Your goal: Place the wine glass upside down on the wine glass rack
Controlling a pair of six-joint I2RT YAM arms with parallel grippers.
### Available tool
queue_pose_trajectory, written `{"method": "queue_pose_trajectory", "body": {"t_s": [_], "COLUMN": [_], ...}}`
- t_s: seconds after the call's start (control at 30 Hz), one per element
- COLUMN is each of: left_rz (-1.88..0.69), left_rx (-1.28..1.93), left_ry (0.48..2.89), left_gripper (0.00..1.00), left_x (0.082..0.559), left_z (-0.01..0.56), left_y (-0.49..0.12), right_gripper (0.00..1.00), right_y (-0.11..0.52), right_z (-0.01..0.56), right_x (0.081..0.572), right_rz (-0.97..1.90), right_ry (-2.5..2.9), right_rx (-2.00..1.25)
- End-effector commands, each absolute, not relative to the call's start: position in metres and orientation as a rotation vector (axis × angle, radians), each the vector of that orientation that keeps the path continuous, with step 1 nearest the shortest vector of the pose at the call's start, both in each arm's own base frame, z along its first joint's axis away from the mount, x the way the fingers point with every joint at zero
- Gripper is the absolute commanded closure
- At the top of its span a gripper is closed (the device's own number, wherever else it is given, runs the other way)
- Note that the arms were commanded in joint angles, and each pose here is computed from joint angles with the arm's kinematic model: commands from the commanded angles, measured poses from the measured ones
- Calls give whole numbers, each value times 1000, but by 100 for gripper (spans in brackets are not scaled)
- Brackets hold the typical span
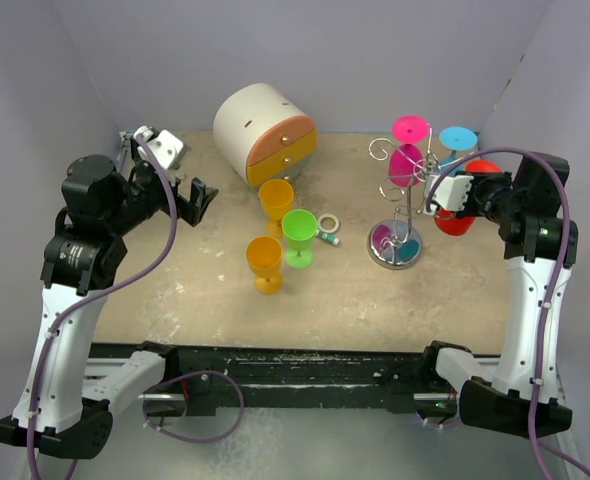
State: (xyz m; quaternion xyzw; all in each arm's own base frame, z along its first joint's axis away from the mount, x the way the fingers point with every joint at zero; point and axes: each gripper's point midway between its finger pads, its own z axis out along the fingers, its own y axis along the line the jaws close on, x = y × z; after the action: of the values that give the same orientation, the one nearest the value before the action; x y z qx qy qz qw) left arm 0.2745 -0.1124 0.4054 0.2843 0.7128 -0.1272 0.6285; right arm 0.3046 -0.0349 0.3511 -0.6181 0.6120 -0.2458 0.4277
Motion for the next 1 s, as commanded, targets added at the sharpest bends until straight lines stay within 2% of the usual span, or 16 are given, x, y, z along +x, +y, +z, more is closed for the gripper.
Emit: {"method": "queue_pose_trajectory", "body": {"t_s": [0.0,0.13,0.23,0.57,0.73,0.83,0.97], "left_rz": [-276,-274,-275,-264,-267,-288,-361], "left_rx": [664,665,665,663,725,738,769], "left_ry": [1573,1573,1575,1610,1682,1715,1726], "left_gripper": [1,1,1,1,1,1,1], "left_x": [275,275,276,283,287,292,295], "left_z": [418,417,416,402,382,365,349], "left_y": [-112,-112,-112,-111,-113,-117,-128], "right_gripper": [68,64,57,44,41,35,29], "right_y": [-20,-15,-10,-14,-32,-40,-36], "right_z": [363,368,372,406,433,456,479], "right_x": [296,294,293,291,290,287,284], "right_rz": [-554,-534,-501,-514,-589,-609,-519], "right_ry": [1477,1454,1455,1483,1545,1559,1546], "right_rx": [-1531,-1528,-1489,-1317,-1128,-966,-777]}}
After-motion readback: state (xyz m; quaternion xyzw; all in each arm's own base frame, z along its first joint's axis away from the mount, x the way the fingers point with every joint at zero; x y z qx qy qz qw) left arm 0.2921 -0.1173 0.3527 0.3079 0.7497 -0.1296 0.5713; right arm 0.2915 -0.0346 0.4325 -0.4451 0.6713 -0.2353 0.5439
